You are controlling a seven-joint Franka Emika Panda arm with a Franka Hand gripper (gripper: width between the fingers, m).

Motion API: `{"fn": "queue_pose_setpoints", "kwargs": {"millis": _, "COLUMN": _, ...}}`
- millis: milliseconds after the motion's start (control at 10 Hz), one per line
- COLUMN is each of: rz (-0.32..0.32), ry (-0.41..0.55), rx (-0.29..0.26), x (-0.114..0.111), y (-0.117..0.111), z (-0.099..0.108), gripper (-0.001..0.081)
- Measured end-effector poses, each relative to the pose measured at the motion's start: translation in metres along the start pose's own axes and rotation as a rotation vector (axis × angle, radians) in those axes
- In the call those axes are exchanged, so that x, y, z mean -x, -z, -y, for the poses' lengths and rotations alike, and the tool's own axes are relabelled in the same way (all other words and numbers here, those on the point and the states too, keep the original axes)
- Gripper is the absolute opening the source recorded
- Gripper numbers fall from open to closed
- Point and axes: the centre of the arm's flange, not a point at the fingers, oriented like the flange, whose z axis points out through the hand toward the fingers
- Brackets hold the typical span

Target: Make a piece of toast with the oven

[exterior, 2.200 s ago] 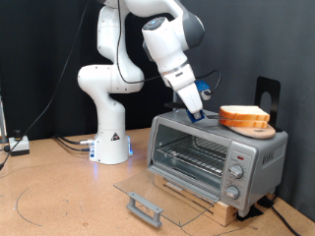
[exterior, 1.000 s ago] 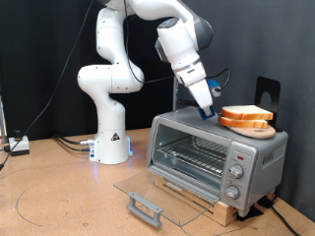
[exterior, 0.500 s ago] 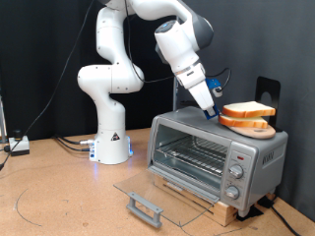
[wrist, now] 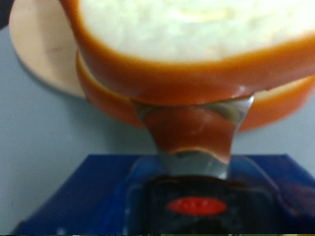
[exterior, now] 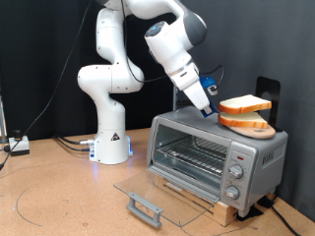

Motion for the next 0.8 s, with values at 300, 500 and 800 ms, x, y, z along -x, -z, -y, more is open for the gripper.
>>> {"fn": "queue_pose_setpoints", "kwargs": {"millis": 300, "rz": 0.011, "ry": 0.033, "rx": 0.03, "x": 0.011, "y": 0.018, "z": -0.006, "gripper": 0.0396}}
{"fn": "queue_pose_setpoints", "kwargs": {"millis": 500, "rz": -0.016, "ry": 0.03, "rx": 0.019, "x": 0.013, "y": 0.024, "z": -0.017, "gripper": 0.0396}}
{"fn": "queue_pose_setpoints", "kwargs": {"millis": 800, "rz": 0.001, "ry": 0.025, "rx": 0.065, "x": 0.024, "y": 0.05, "z": -0.057, "gripper": 0.0396}}
